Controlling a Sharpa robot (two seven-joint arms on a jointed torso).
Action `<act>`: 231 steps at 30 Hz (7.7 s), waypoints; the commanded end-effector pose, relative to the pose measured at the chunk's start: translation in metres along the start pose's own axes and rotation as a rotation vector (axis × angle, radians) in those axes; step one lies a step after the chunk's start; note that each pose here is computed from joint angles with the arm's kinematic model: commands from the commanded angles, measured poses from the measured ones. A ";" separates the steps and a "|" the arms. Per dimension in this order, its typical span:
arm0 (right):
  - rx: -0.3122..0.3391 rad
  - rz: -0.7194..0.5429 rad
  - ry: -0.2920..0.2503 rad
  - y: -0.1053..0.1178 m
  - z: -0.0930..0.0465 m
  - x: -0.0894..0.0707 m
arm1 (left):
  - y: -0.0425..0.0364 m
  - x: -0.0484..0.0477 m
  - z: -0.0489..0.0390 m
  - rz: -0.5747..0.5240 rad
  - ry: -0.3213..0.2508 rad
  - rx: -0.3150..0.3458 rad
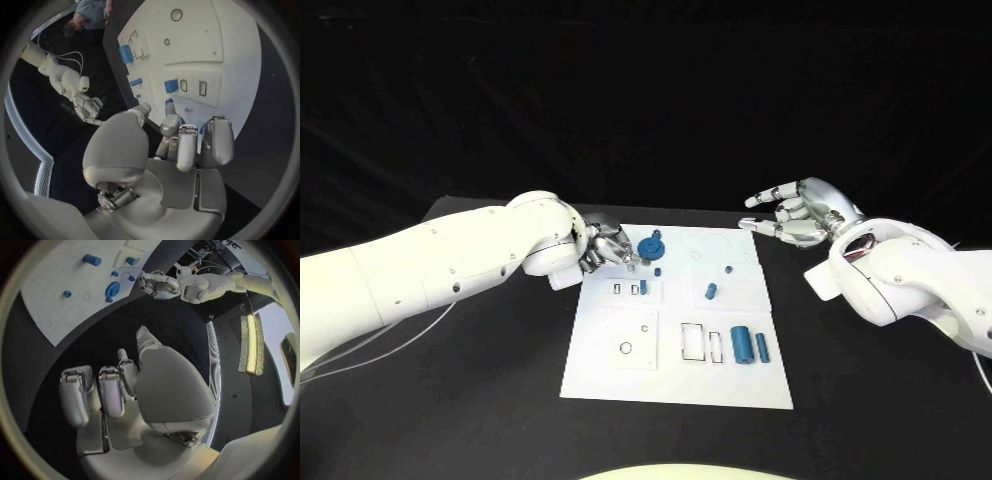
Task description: Assemble the parts on the task board
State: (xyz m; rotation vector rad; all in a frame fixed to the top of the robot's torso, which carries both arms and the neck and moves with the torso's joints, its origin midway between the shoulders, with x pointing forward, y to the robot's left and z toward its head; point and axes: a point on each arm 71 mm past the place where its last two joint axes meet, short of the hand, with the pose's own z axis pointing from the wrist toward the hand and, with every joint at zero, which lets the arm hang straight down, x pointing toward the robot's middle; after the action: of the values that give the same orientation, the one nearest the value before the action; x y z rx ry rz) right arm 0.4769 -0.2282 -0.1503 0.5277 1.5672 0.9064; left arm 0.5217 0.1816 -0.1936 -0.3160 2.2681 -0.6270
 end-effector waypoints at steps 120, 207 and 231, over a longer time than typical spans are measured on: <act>0.047 -0.014 0.006 -0.011 0.008 -0.004 | -0.0166 0.0183 0.0188 -0.029 0.169 -0.076; 0.053 -0.015 0.007 -0.014 0.007 -0.004 | -0.0001 0.0334 0.0118 0.199 0.026 -0.105; 0.052 -0.015 0.007 -0.014 0.007 -0.004 | -0.0037 0.0371 0.0185 0.220 0.071 -0.118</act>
State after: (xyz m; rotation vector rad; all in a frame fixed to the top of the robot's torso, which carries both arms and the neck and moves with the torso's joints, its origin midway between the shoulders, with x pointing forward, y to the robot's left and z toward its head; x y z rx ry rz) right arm 0.4873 -0.2393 -0.1586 0.5657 1.5950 0.8497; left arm 0.5129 0.1613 -0.2222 -0.1322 2.3347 -0.3941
